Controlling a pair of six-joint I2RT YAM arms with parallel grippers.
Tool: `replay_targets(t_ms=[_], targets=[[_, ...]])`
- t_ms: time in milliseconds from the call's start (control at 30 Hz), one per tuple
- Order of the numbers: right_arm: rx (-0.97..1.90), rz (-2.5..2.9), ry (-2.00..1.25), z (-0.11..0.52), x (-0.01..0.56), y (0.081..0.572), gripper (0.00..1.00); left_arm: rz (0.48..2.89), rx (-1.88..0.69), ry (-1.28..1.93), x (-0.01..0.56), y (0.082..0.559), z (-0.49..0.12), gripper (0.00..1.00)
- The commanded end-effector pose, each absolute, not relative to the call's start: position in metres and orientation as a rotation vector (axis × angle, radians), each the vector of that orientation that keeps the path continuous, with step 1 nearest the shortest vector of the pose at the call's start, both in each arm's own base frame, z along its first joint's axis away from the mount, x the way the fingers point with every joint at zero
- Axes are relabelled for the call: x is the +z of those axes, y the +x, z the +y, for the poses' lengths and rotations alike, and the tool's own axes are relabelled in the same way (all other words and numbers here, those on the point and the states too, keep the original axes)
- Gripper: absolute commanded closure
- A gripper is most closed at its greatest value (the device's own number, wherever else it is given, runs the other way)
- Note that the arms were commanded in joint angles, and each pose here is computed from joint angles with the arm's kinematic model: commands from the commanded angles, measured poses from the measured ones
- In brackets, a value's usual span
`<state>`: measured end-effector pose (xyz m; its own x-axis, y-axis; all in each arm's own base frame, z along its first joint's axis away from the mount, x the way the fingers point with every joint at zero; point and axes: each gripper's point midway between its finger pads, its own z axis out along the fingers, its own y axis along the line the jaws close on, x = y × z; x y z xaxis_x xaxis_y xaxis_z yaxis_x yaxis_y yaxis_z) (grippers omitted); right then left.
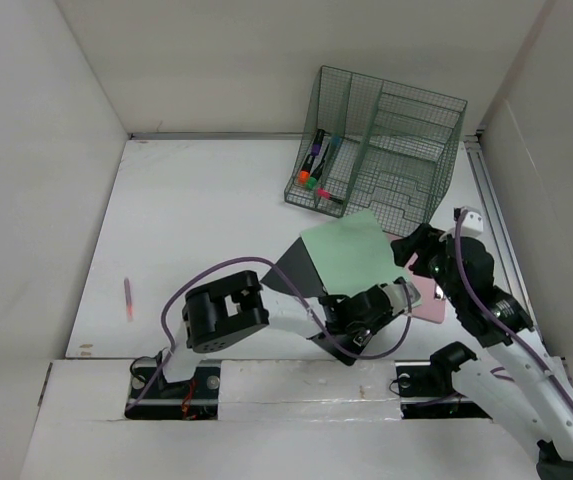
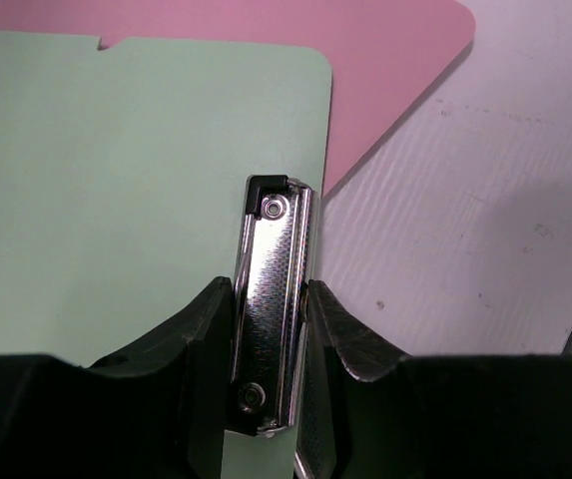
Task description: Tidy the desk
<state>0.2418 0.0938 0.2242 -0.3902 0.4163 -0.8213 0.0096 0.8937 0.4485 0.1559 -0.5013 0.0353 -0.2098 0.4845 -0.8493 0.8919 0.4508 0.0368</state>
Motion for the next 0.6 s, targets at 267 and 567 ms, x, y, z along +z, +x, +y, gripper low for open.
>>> replay_targets(t_ms=[267,567], targets=[[0.436,1.878,0.29,0.091,0.238,0.245,0.09,1.867,-0.722,0.956,0.108,0.162,-0.447,1.0],[0.449,2.053,0.287,0.105,0.178,0.241,0.01,1.879,-0.724,0.864,0.129,0.166,-0.415,1.0]])
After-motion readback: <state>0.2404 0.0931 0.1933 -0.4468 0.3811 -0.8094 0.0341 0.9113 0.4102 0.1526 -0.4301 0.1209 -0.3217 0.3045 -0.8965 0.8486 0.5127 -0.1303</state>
